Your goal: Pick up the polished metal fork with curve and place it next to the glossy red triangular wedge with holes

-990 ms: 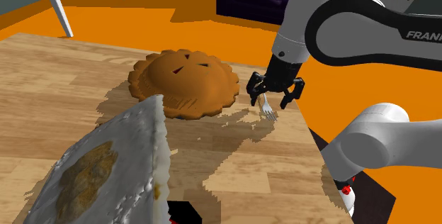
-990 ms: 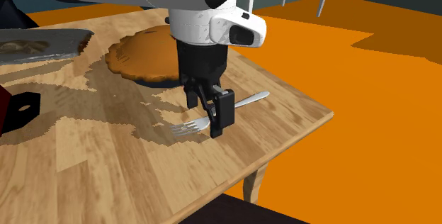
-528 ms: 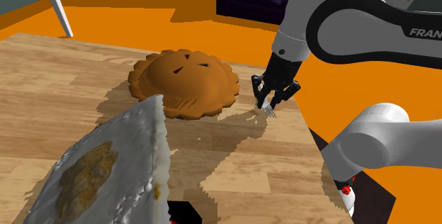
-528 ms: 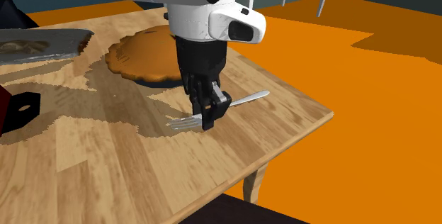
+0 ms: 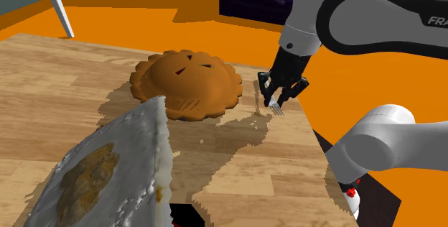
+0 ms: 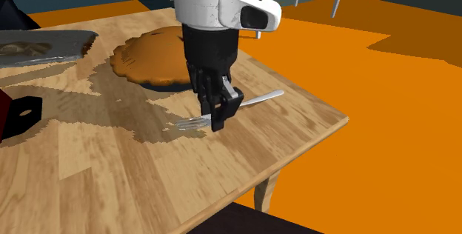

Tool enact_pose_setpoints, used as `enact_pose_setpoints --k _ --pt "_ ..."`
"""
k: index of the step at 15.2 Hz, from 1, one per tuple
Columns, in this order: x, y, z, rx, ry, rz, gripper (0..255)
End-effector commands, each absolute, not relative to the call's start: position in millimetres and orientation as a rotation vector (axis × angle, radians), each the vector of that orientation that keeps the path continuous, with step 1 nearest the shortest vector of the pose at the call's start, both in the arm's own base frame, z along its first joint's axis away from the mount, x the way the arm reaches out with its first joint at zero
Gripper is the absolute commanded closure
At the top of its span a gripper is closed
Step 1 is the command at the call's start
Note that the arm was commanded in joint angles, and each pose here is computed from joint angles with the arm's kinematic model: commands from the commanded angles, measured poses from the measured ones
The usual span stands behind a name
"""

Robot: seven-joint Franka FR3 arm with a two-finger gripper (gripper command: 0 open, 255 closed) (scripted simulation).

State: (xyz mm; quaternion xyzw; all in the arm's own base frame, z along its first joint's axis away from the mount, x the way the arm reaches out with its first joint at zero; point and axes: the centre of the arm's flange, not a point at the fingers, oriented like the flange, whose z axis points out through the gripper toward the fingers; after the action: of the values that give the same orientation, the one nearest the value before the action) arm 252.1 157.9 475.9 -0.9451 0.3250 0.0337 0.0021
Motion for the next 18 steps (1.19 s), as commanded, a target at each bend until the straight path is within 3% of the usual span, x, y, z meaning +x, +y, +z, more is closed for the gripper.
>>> enact_pose_setpoints --k 1,18 --pt "252.2 158.3 485.8 -2.966 1.02 0.107 255" --pt "252.2 158.3 575.6 -2.966 1.02 0.107 255"
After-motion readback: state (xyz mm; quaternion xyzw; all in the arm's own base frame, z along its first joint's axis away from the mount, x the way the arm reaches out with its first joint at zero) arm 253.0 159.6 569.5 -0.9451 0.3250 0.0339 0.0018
